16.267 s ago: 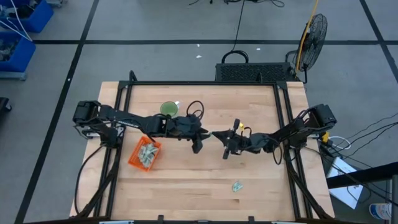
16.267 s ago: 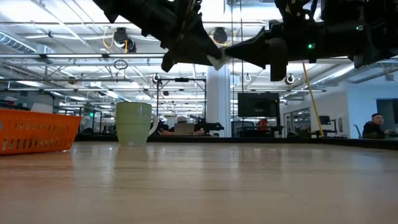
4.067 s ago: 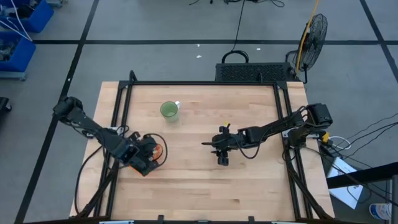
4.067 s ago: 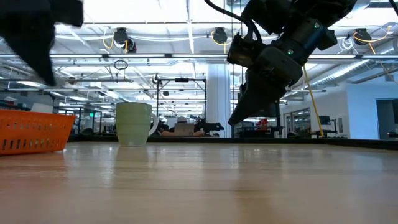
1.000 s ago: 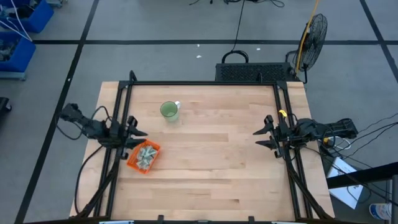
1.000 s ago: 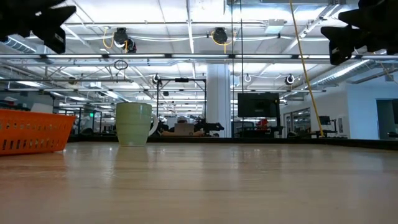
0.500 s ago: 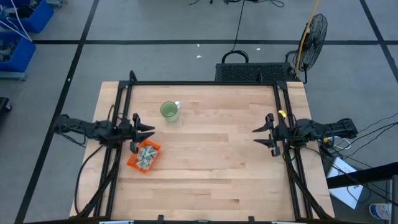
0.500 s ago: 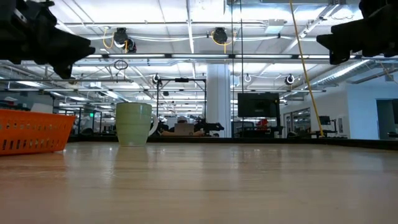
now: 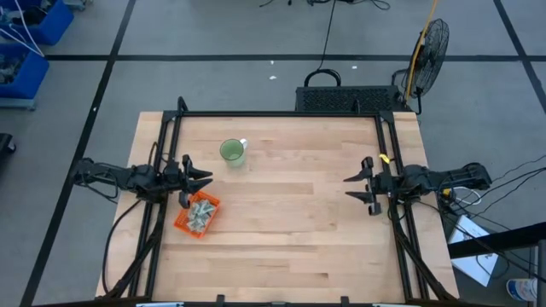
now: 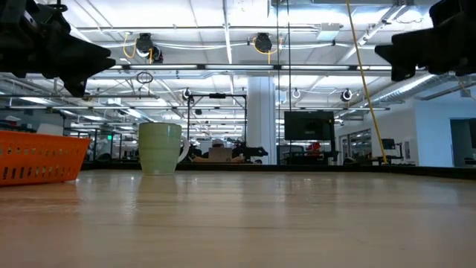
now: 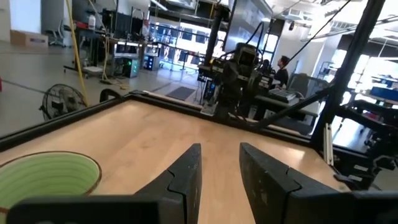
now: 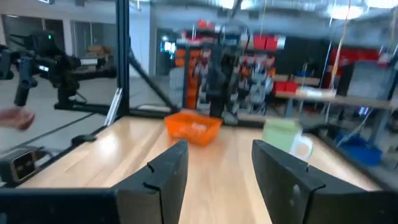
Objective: Pick and place Stevia / Truvia into bins
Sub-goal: Return to Home Position
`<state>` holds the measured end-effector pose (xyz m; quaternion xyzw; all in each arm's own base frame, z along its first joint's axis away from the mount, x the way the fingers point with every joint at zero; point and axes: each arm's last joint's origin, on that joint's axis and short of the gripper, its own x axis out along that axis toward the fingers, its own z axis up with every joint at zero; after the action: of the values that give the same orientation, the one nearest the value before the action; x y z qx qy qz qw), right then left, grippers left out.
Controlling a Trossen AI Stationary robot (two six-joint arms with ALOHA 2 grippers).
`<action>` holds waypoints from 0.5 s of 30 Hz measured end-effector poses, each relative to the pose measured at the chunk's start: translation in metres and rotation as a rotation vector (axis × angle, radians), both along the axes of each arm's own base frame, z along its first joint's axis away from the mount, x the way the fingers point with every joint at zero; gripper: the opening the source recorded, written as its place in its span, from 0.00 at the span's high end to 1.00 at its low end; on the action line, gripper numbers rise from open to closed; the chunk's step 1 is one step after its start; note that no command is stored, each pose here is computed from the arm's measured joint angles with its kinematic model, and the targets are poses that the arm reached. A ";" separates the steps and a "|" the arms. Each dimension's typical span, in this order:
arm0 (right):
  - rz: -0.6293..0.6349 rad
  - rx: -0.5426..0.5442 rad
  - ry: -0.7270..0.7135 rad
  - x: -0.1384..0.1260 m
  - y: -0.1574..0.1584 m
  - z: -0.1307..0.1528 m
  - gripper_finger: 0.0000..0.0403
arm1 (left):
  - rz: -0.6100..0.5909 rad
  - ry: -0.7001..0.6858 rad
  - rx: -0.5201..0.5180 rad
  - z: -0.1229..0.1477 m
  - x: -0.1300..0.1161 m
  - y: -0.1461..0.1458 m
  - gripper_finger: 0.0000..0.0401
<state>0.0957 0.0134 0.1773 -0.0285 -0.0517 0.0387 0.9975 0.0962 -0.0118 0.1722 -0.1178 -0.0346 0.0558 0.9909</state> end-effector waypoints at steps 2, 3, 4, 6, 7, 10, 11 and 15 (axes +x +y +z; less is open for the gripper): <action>-0.017 -0.032 -0.023 0.000 -0.001 0.002 0.57 | 0.000 0.000 0.003 0.000 0.000 0.000 0.72; -0.036 -0.032 -0.032 0.000 -0.001 0.003 0.57 | 0.000 0.000 0.004 0.000 0.000 0.000 0.72; -0.057 -0.029 -0.020 0.000 -0.002 0.002 0.57 | 0.001 -0.001 0.004 0.000 0.000 0.000 0.72; -0.114 -0.005 -0.003 0.000 -0.004 0.000 0.58 | 0.001 -0.001 0.005 0.000 0.000 0.000 0.72; -0.144 0.015 0.005 0.000 -0.005 0.000 0.57 | 0.001 -0.001 0.004 0.000 0.000 0.000 0.72; -0.206 0.052 0.047 0.001 -0.006 -0.004 0.57 | 0.001 -0.001 0.004 0.000 0.000 0.000 0.72; -0.206 0.055 0.049 0.001 -0.006 -0.005 0.58 | 0.001 -0.001 0.004 0.000 0.000 0.000 0.72; -0.210 -0.004 0.057 0.001 -0.006 -0.005 0.57 | 0.001 -0.001 0.004 0.000 0.000 0.000 0.72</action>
<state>0.0971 0.0072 0.1721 -0.0348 -0.0199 -0.0651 0.9971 0.0962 -0.0118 0.1724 -0.1160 -0.0353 0.0562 0.9910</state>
